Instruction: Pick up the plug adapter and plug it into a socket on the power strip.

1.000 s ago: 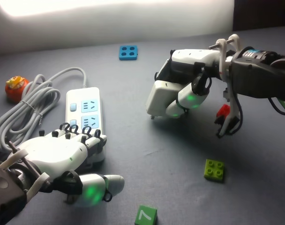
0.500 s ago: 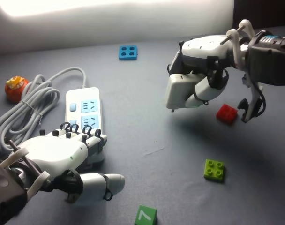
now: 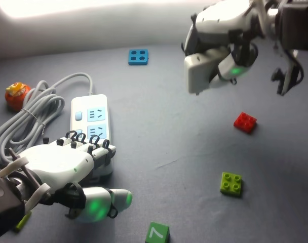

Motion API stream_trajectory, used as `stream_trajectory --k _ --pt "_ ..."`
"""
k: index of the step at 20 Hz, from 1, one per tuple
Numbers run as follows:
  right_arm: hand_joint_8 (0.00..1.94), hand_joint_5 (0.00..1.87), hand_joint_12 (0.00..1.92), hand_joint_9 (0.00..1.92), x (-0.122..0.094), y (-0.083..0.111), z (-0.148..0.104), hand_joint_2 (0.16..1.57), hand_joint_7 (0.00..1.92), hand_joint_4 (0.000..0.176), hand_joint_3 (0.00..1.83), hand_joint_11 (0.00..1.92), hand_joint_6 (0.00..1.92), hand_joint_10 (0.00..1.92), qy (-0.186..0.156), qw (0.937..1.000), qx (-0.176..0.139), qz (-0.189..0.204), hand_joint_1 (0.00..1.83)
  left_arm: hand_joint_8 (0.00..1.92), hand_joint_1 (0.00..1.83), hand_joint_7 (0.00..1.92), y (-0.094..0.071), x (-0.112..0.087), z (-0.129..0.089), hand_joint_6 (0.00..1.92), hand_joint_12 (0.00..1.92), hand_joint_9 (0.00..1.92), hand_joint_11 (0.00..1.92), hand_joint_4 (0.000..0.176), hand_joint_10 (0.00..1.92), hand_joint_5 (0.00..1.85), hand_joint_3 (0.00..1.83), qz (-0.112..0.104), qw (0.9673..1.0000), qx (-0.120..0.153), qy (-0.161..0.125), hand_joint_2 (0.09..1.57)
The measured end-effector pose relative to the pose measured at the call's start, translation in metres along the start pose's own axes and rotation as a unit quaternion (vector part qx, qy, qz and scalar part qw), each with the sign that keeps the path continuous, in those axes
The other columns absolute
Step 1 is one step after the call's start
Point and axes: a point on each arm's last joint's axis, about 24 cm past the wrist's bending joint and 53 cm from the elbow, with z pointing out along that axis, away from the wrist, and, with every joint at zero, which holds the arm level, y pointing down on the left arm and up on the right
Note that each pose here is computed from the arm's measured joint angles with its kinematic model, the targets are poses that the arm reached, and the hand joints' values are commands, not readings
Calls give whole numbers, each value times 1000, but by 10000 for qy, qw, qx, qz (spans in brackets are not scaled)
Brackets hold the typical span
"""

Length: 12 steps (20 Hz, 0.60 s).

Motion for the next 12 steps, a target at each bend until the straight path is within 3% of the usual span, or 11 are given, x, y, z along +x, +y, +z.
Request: stream_trajectory --k 2,6,7,10,11,12 --pt "753 925 766 1065 -4 12 -4 1071 1107 0 1 960 974 948 -30 9998 -101 -189 1387 1 0 153 0 0 0 1 198 116 0 0 1 156 1 14 10000 3 9 1238" --pt "738 941 759 1087 11 35 -12 1065 1116 0 1 968 955 906 166 9989 -307 -322 1389 2 0 152 0 1 0 3 192 117 0 0 2 155 0 7 10000 6 22 1231" --pt "751 951 758 1086 18 42 -13 1064 1107 0 0 968 946 905 247 9980 -356 -461 1389 0 0 150 3 2 0 2 200 117 0 0 1 157 0 -92 9999 -53 47 1233" --pt "778 921 772 1078 29 48 -10 1073 1088 0 1 960 983 929 419 9932 -329 -1031 1387 0 0 119 3 2 0 0 143 91 0 0 1 119 0 -102 9999 -59 49 1232" --pt "789 921 776 1074 36 52 -5 1074 1082 0 1 959 985 934 546 9888 -242 -1367 1386 3 0 123 6 3 -1 3 139 93 0 0 3 124 0 -227 9996 -111 85 1233" --pt "789 921 776 1074 36 55 -4 1074 1082 0 1 959 985 934 543 9892 -261 -1338 1386 3 0 123 6 3 -1 3 139 93 0 0 3 124 0 -245 9996 -115 89 1233"
